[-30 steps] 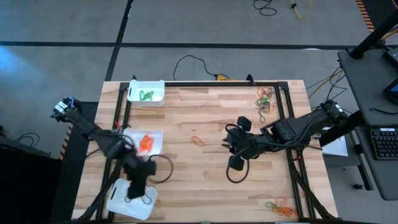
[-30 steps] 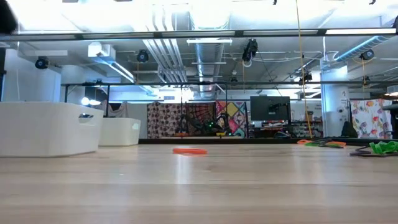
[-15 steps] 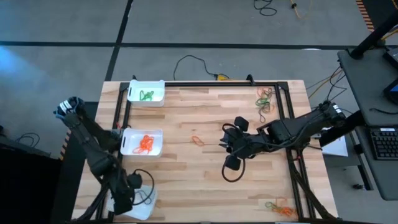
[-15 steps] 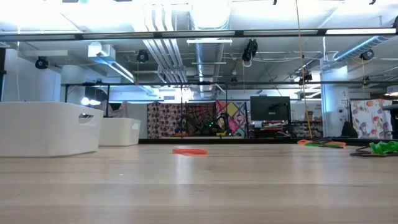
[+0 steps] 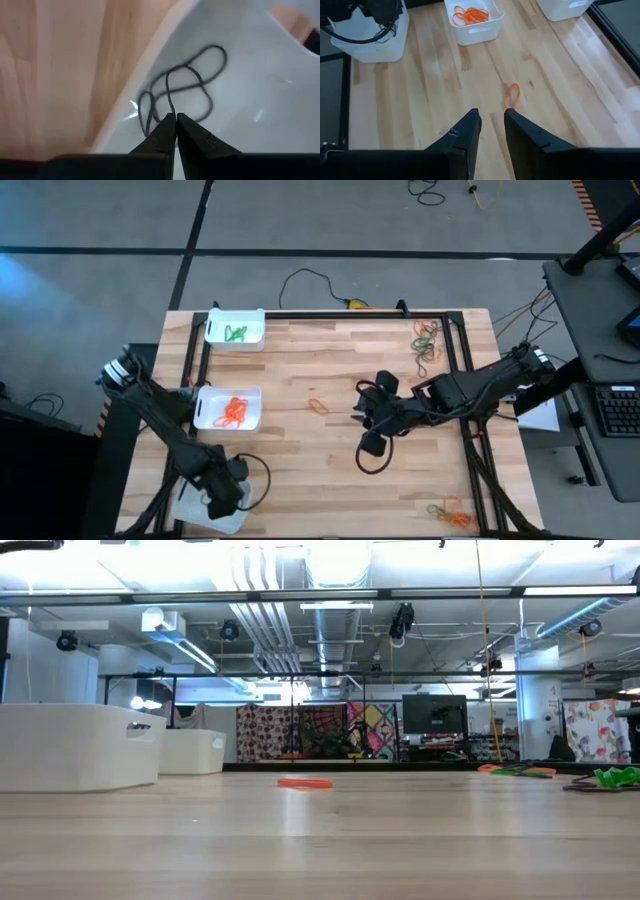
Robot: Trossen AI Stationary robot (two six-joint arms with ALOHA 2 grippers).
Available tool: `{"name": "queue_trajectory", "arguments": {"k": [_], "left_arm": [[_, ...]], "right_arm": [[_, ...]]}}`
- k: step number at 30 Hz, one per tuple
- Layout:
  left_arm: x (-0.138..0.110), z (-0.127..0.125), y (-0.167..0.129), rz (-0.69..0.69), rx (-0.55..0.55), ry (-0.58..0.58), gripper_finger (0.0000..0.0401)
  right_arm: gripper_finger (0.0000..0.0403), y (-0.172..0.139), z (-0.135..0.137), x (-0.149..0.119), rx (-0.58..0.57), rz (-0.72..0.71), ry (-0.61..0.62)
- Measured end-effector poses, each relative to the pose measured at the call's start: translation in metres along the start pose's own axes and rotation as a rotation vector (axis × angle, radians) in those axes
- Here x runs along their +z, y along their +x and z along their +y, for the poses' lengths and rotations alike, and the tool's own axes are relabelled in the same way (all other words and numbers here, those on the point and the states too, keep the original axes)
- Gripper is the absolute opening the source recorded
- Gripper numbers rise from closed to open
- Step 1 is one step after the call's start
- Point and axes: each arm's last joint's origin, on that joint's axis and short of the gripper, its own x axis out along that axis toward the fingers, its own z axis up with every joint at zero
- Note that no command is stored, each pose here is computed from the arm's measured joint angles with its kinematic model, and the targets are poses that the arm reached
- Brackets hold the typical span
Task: Sort rubber bands into baskets
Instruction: Put the black rubber band into bottom white bin, then put the orange rubber band into the middle white bin
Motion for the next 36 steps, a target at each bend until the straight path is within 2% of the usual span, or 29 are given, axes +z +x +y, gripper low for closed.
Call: {"name": "queue_trajectory", "arguments": {"k": [4,12,17,22,27,31,36], "left_arm": [[0.001,-0.001,0.002,0.011,-0.001,0.004,0.0027],[-0.006,0.001,-0.02,-0.001,-0.07,-0.003,0.0128],[-0.004,0.016,-0.055,-0.225,-0.073,-0.038,0.0167],[0.008,0.048,-0.094,-0.479,-0.074,-0.09,0.0178],[0.04,0.077,-0.121,-0.678,-0.07,-0.116,0.0178],[0.08,0.102,-0.123,-0.742,0.004,-0.13,0.0183],[0.136,0.129,-0.12,-0.825,0.007,-0.138,0.0207]], "right_arm": [[0.0091,0.001,-0.003,0.001,-0.017,-0.001,-0.03],[0.0095,0.003,-0.014,0.007,-0.042,-0.006,-0.043],[0.01,0.003,-0.03,0.014,-0.073,-0.018,-0.029],[0.0113,0.007,-0.044,0.017,-0.114,0.0,-0.004],[0.0137,0.008,-0.047,0.018,-0.116,0.006,0.003],[0.016,0.008,-0.046,0.017,-0.114,0.006,0.024],[0.0182,0.005,-0.041,0.012,-0.105,0.038,0.056]]}}
